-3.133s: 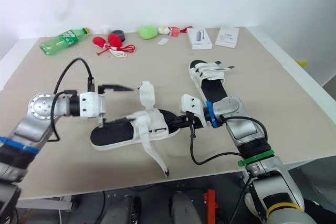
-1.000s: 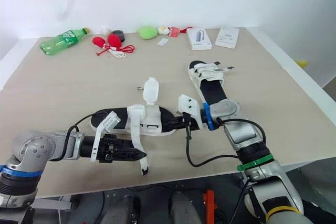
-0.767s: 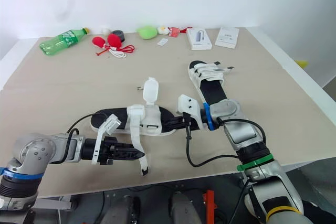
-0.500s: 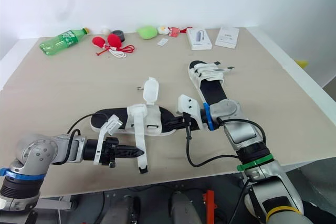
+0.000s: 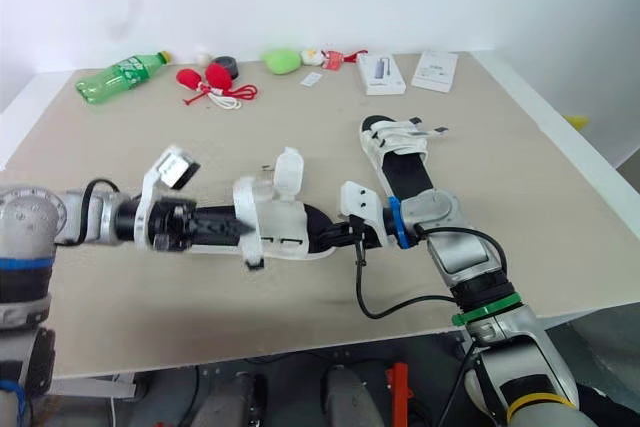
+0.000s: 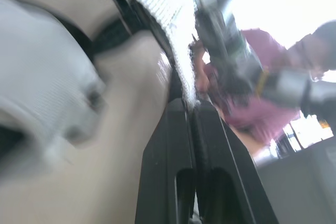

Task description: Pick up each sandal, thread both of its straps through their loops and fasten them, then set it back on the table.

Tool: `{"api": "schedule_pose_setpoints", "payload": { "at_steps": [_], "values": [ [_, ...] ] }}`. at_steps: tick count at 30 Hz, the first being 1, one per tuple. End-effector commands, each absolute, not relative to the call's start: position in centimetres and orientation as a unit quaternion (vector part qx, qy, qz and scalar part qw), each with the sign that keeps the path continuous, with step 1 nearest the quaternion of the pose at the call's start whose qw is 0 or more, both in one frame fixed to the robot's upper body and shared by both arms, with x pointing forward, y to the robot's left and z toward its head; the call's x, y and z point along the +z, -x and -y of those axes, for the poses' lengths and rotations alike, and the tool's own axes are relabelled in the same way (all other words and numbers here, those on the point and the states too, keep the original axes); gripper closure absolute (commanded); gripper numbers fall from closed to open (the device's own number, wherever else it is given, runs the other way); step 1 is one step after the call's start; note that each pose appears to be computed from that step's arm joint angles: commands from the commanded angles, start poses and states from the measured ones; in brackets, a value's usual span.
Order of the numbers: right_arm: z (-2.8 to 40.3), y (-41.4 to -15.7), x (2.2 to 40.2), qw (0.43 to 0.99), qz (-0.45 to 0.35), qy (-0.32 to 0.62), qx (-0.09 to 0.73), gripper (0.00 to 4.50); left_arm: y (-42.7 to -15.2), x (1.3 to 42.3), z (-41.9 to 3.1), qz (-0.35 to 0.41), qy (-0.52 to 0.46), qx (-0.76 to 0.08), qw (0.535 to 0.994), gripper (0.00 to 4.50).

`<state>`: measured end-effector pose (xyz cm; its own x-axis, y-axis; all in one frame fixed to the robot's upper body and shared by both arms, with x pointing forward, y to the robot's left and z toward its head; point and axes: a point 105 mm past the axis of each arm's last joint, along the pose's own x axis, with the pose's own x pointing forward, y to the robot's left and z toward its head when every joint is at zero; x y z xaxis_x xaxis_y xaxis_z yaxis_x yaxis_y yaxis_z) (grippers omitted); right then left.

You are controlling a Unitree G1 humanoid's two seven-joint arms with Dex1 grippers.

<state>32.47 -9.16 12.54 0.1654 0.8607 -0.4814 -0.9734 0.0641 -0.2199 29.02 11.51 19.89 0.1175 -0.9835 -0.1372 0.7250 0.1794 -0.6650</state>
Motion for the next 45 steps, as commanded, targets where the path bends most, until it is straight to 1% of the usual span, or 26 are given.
{"api": "schedule_pose_setpoints", "payload": {
  "at_steps": [1,5,9,13,16,21,25,31,38,45],
  "values": [
    [8.8,-32.6,13.5,0.718,-0.092,0.263,0.638,4.5,-31.2,19.1,-11.6,-0.275,0.227,-0.581,0.732,4.43],
    [9.1,-32.5,13.6,0.719,-0.092,0.266,0.636,4.5,-32.9,19.6,-10.9,-0.261,0.242,-0.581,0.732,4.43],
    [9.2,-32.4,13.5,0.721,-0.093,0.267,0.633,4.5,-33.2,19.3,-10.6,-0.265,0.236,-0.589,0.726,4.43],
    [9.3,-32.3,13.4,0.721,-0.094,0.267,0.632,4.5,-33.7,20.2,-10.8,-0.258,0.254,-0.591,0.721,4.43],
    [9.4,-32.2,13.3,0.722,-0.095,0.268,0.631,4.5,-33.5,20.2,-11.0,-0.265,0.252,-0.596,0.715,4.43],
    [9.5,-32.3,13.4,0.723,-0.096,0.269,0.629,4.5,-32.2,20.1,-11.1,-0.288,0.248,-0.615,0.69,4.43],
    [9.4,-32.4,13.4,0.722,-0.097,0.269,0.63,4.5,-31.9,19.7,-11.4,-0.302,0.24,-0.615,0.688,4.43],
    [9.5,-32.4,13.3,0.721,-0.099,0.269,0.631,4.5,-32.2,19.3,-11.7,-0.304,0.236,-0.608,0.694,4.43],
    [9.6,-32.4,13.3,0.721,-0.101,0.27,0.63,4.5,-32.0,19.0,-11.7,-0.316,0.23,-0.612,0.688,4.43],
    [9.5,-32.5,13.4,0.72,-0.101,0.271,0.63,4.5,-32.1,18.0,-11.7,-0.322,0.19,-0.614,0.695,4.43]
  ]
}}
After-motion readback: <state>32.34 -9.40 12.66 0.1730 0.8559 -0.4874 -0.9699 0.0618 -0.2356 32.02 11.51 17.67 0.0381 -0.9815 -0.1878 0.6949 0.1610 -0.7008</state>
